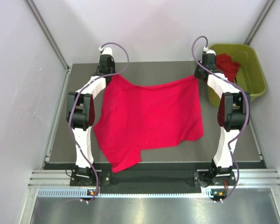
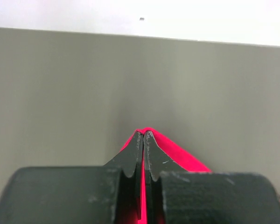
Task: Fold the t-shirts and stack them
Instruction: Flatten the tshirt out
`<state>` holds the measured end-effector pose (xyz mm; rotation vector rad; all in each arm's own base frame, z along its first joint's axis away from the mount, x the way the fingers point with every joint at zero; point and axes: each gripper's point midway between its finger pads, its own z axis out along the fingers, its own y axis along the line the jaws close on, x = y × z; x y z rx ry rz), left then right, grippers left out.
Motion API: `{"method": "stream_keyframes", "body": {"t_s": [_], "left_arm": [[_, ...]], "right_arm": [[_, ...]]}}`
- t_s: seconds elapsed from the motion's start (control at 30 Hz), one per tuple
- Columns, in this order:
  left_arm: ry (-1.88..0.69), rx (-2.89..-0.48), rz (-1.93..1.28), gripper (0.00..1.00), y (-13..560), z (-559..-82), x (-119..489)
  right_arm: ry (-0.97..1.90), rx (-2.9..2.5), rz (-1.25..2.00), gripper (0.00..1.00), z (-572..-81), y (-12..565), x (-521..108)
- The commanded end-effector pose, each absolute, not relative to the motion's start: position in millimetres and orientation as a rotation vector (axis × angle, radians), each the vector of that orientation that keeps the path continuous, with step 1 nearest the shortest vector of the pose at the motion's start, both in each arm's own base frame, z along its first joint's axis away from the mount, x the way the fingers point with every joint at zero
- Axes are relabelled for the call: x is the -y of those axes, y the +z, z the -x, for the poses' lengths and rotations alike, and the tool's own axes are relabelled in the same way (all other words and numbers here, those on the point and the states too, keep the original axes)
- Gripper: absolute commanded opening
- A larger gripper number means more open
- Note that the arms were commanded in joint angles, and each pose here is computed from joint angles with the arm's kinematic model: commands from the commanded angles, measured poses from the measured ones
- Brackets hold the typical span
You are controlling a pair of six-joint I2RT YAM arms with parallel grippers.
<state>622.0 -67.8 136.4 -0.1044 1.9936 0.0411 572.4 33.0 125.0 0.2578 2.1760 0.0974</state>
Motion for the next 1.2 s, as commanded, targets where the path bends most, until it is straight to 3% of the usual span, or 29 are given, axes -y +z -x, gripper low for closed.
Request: {"method": "stream_keyframes", "body": {"t_s": [0.0,0.5,0.77,0.87,0.9,0.93,0.97,1.0,1.03,1.07,1.17], "left_arm": [[-0.046,-1.876,0.176,0.0,179.8,-640.2,72.7],[0.034,-1.852,0.192,0.0,227.1,-636.9,48.0],[0.059,-1.747,0.173,0.0,260.8,-664.3,25.8],[0.053,-1.742,0.185,0.0,257.8,-671.8,24.8],[0.054,-1.744,0.192,0.05,255.8,-672.8,24.3],[0.065,-1.739,0.217,0.18,258.5,-672.0,21.0],[0.058,-1.748,0.244,0.28,258.4,-670.2,20.2],[0.056,-1.751,0.261,0.49,259.4,-668.5,19.3],[0.053,-1.76,0.272,0.58,259.3,-666.4,19.0],[0.054,-1.772,0.295,0.64,259.6,-663.5,18.4],[0.035,-1.893,0.341,0.64,241.4,-639.9,21.0]], "right_arm": [[0.057,-2.082,-0.238,0.0,-590.9,157.1,-23.2],[0.141,-2.096,-0.256,0.0,-590.6,163.3,-35.5],[0.162,-2.091,-0.246,0.0,-604.8,162.3,-39.6],[0.183,-2.114,-0.234,0.1,-613.1,162.2,-44.1],[0.193,-2.093,-0.233,0.16,-619.0,174.9,-45.4],[0.194,-2.107,-0.236,0.3,-620.0,172.7,-46.5],[0.191,-2.135,-0.241,0.35,-615.6,170.9,-47.1],[0.194,-2.128,-0.24,0.4,-616.0,179.8,-46.7],[0.188,-2.138,-0.245,0.48,-612.6,183.1,-46.4],[0.182,-2.167,-0.255,0.53,-605.1,182.0,-45.6],[0.187,-2.212,-0.29,0.63,-584.6,192.1,-45.2]]}}
